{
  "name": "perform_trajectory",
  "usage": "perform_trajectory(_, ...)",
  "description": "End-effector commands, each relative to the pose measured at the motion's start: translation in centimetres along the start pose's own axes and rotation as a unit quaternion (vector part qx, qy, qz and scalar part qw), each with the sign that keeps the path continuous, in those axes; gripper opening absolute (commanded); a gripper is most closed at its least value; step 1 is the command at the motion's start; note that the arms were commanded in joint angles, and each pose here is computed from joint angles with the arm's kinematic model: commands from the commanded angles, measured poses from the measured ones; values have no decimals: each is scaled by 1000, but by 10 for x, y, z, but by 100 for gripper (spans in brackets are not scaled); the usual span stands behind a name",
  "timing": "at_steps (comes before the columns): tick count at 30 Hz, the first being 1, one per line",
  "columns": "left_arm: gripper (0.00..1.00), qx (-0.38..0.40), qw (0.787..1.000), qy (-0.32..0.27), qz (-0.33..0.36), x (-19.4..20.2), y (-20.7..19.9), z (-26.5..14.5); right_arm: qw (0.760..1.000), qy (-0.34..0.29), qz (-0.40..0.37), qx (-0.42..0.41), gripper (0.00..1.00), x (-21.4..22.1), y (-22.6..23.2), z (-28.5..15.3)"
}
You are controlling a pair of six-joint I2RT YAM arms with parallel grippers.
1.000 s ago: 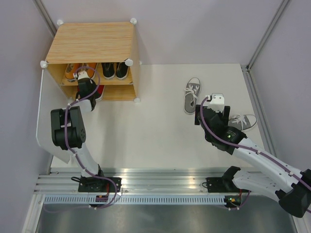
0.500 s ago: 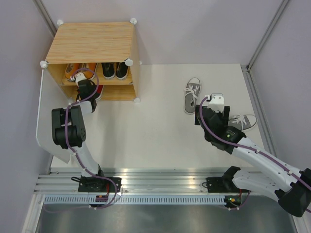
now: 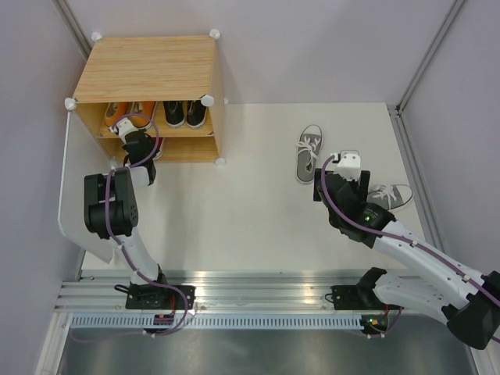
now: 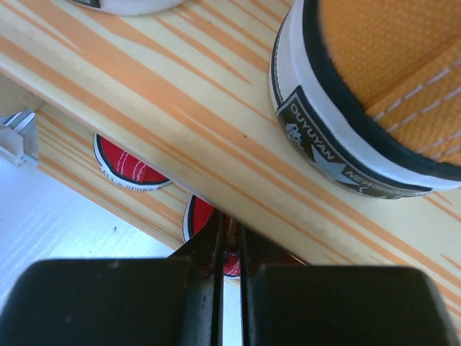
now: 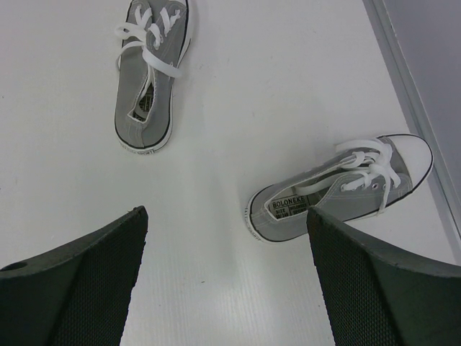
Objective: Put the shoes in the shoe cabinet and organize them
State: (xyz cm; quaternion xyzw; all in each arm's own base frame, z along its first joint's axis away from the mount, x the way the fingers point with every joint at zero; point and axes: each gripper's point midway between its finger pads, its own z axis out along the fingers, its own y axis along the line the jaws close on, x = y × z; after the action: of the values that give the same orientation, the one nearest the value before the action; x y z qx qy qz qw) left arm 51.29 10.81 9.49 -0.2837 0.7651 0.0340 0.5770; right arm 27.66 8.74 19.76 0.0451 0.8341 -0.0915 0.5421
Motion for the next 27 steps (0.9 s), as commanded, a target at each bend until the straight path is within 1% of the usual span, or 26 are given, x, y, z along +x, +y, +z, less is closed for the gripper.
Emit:
perform_trajectory(1, 3, 10, 995, -94, -43, -60, -9, 13, 1000, -2, 13, 3, 95, 0, -2, -1)
perform_trajectory(5, 4, 25, 995, -89, -38, -59, -17, 18, 1000, 0, 14, 1, 94, 0, -1, -1)
perform_trajectory(12, 5, 29, 996, -85, -22, -56, -19, 27, 1000, 3, 12, -1, 94, 2, 1, 0)
perform_trajectory(16, 5, 53, 995, -82, -21, -56, -30, 28, 1000, 5, 11, -5, 95, 3, 3, 1)
perform_trajectory(21, 6, 89, 992, -90, -2, -62, -44, 25, 1000, 6, 11, -9, 95, 4, 5, 2)
perform_trajectory(26, 8, 77, 993, -89, 2, -62, -41, 30, 1000, 11, 4, -11, 95, 7, 9, 4)
perform_trajectory(27, 9, 78, 993, -88, 1, -61, -42, 31, 1000, 11, 4, -12, 95, 6, 9, 4)
